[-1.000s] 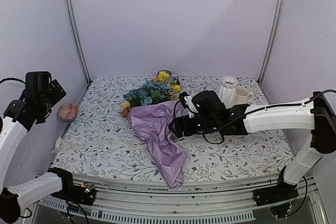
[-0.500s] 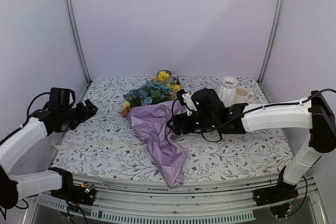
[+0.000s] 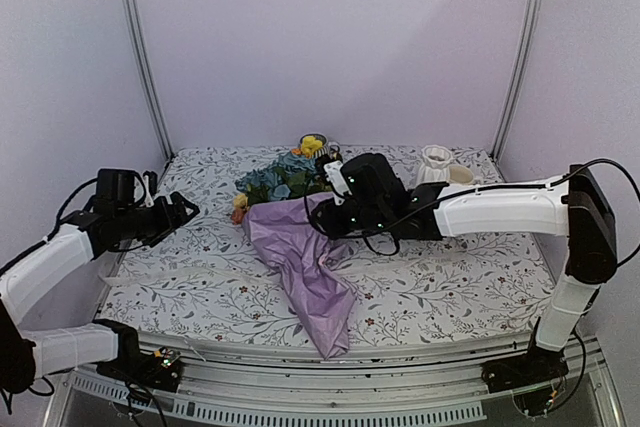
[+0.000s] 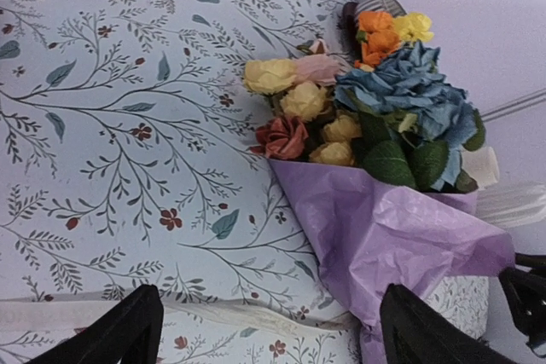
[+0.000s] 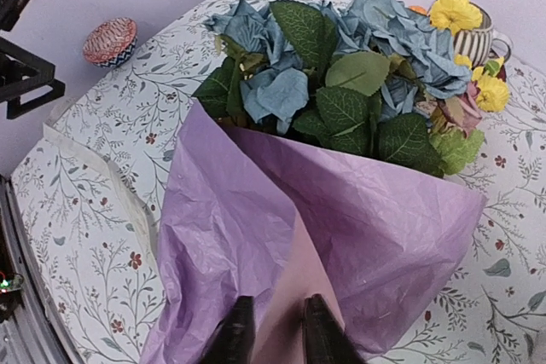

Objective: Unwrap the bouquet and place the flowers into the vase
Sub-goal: Unfold the folded wrapping paper from the folded wrapping paper.

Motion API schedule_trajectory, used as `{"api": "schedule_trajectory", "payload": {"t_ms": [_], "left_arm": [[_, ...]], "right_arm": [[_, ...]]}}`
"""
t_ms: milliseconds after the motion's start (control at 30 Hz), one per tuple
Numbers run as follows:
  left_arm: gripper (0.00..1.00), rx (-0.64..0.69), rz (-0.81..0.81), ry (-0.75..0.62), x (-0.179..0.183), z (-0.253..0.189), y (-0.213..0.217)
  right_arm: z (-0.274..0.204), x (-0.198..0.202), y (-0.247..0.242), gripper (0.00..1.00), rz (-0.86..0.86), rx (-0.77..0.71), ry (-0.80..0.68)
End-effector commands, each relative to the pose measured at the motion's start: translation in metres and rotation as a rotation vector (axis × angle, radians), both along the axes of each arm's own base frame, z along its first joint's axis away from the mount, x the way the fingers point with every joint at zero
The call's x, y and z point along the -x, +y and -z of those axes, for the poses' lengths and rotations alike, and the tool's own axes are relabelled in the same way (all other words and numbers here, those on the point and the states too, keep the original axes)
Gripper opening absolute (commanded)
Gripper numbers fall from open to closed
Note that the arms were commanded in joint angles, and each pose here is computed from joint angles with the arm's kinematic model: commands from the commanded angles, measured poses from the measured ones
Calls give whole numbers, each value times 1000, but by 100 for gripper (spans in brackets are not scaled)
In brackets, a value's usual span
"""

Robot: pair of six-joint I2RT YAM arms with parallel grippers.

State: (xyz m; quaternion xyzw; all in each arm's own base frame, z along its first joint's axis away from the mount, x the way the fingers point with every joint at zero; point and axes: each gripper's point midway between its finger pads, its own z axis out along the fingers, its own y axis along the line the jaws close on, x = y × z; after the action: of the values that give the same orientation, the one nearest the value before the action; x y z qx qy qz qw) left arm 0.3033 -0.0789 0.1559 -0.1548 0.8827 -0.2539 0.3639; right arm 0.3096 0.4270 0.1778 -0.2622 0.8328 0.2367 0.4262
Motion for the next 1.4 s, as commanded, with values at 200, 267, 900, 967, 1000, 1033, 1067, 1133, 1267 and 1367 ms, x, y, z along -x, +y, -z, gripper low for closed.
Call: {"api": "schedule_trajectory", "payload": {"t_ms": [200, 267, 900, 967, 1000, 1033, 1067, 1133, 1267, 1367], "left_arm": [[89, 95, 181, -194, 14, -54, -28], [89, 91, 183, -211, 15, -61, -28], [90, 25, 215, -245, 30, -71, -25], [90, 33, 224, -244, 31, -70, -27], [90, 39, 230, -248, 31, -70, -28], [90, 48, 238, -249, 31, -70, -30], [90, 58, 246, -250, 32, -70, -32], [90, 80, 259, -250, 32, -69, -35], [90, 124, 294, -251, 34, -67, -45], [90, 140, 317, -263, 36, -69, -51]], "right_arm": [[-56, 36, 46, 3, -291, -174, 51], [-84, 56, 59, 4, -414, -289, 75], [-145, 92, 47, 48, -654, -663, 211], [-142, 83, 32, 48, -567, -611, 153], [-138, 78, 24, 48, -509, -571, 142], [-126, 72, 15, 48, -447, -521, 127], [-119, 64, 7, 48, -386, -474, 103], [-105, 50, -10, 47, -263, -393, 75], [-73, 23, -50, 39, -17, -235, 38], [-52, 11, -75, 5, 131, -171, 31]]}}
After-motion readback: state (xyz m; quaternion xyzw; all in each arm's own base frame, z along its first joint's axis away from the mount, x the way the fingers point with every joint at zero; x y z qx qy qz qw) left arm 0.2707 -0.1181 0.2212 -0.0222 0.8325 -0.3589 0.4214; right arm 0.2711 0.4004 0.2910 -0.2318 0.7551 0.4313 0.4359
